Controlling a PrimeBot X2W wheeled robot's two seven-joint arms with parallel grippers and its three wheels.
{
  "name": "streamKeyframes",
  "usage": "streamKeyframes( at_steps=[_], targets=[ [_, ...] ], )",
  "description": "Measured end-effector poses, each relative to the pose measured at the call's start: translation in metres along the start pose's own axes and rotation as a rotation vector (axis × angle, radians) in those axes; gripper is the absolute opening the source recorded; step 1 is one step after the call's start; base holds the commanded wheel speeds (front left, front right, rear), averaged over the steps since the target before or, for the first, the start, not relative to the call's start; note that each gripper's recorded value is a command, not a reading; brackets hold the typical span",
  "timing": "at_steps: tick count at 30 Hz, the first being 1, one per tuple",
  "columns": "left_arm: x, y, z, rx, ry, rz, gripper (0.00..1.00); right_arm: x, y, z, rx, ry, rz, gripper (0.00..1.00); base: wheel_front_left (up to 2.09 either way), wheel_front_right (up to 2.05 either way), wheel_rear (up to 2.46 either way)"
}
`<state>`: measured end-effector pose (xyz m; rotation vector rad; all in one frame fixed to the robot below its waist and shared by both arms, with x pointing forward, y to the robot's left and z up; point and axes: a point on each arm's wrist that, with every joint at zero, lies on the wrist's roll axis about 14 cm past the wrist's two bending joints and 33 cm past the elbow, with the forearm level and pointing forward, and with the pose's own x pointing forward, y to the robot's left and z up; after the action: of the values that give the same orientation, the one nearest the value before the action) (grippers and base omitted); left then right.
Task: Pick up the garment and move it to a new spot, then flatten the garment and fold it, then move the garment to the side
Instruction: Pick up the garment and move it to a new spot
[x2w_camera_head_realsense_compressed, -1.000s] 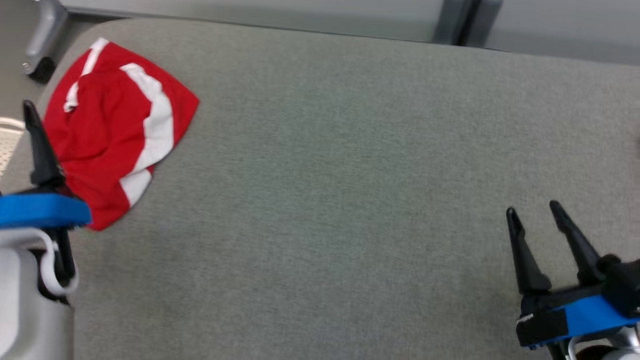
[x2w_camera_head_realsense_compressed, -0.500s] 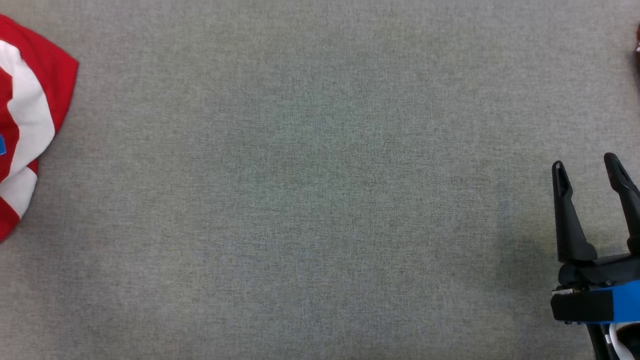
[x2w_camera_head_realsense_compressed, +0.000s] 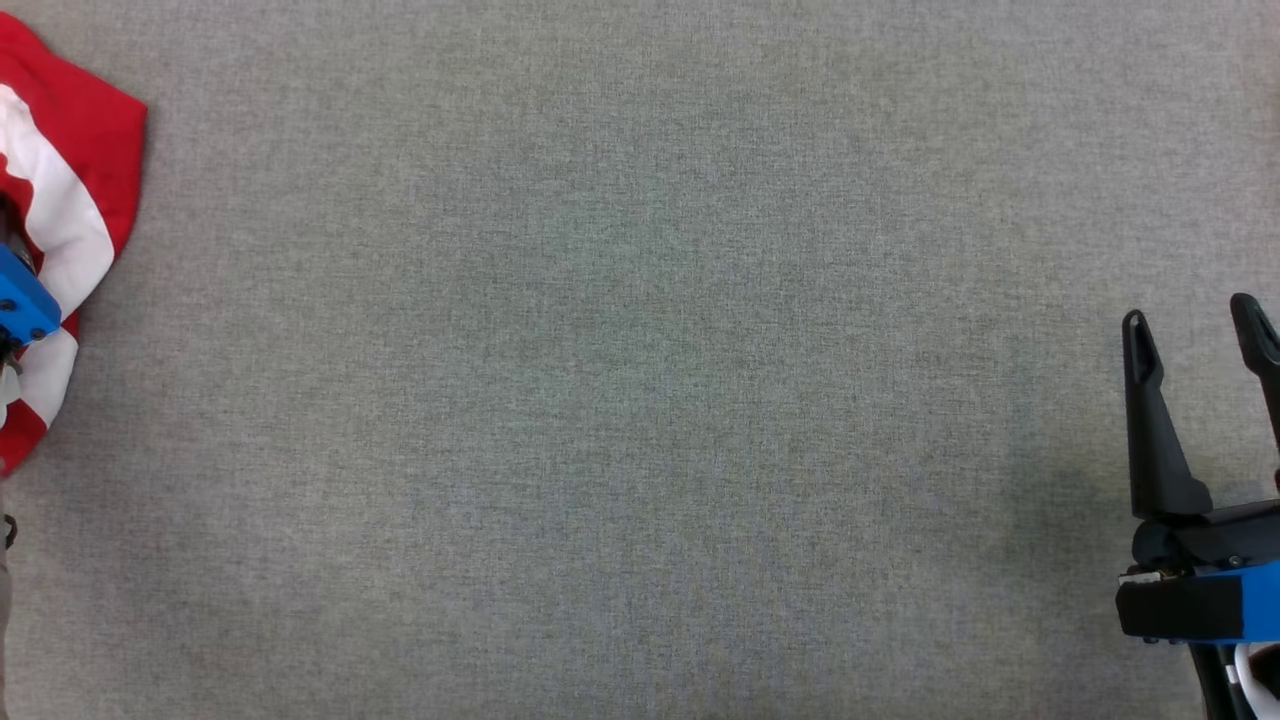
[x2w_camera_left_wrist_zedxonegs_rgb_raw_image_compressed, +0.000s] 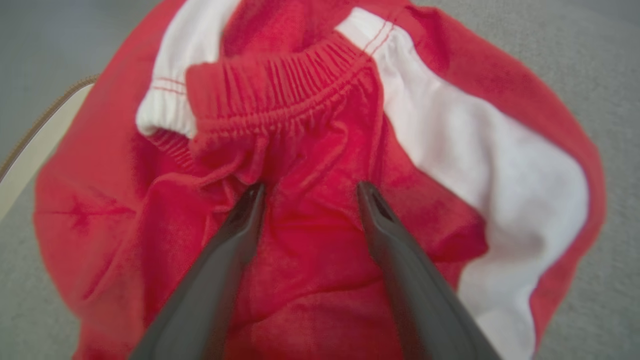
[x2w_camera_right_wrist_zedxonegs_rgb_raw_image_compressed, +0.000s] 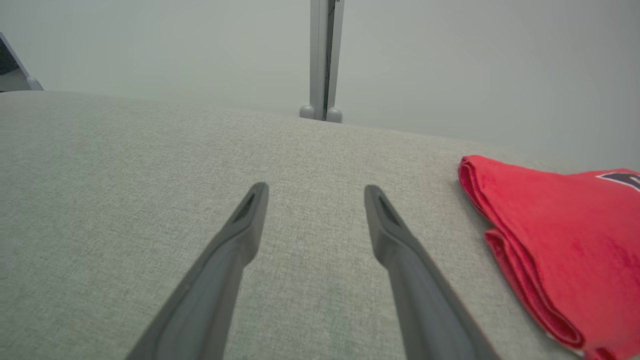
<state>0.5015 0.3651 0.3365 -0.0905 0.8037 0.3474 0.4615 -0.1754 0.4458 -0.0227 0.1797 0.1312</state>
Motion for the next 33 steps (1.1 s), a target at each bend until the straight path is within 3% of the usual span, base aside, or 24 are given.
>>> streamKeyframes(
  at_steps=[1, 2, 3, 4, 11, 20, 27, 33],
  targets=[
    [0.000, 0.000, -0.002, -0.008, 0.017, 0.000, 1.00, 0.000, 0.001, 0.001, 0.000, -0.001, 0.002, 1.00, 0.00, 0.00, 0.00],
    [-0.001, 0.000, -0.003, -0.016, 0.032, 0.002, 0.82, 0.000, 0.002, 0.001, 0.000, 0.000, 0.006, 1.00, 0.00, 0.00, 0.00],
    [-0.001, -0.001, -0.004, -0.014, 0.040, 0.002, 0.27, -0.001, 0.003, 0.002, 0.000, -0.003, 0.008, 1.00, 0.00, 0.00, 0.00],
    [-0.002, -0.001, -0.004, -0.012, 0.044, 0.000, 0.00, -0.001, 0.004, 0.004, 0.001, -0.004, 0.009, 1.00, 0.00, 0.00, 0.00],
    [-0.013, -0.010, 0.017, 0.018, -0.035, -0.018, 0.00, -0.009, 0.004, 0.014, 0.010, -0.034, 0.001, 1.00, 0.00, 0.00, 0.00],
    [-0.073, -0.041, 0.135, 0.121, -0.464, -0.121, 0.00, -0.028, 0.010, 0.038, 0.047, -0.108, 0.001, 1.00, 0.00, 0.00, 0.00],
    [-0.142, -0.098, 0.220, 0.204, -0.782, -0.263, 0.00, -0.051, 0.003, 0.048, 0.077, -0.144, -0.035, 1.00, 0.00, 0.00, 0.00],
    [-0.213, -0.183, 0.266, 0.282, -1.006, -0.461, 0.00, -0.081, -0.013, 0.048, 0.104, -0.163, -0.103, 1.00, 0.00, 0.00, 0.00]
  ],
)
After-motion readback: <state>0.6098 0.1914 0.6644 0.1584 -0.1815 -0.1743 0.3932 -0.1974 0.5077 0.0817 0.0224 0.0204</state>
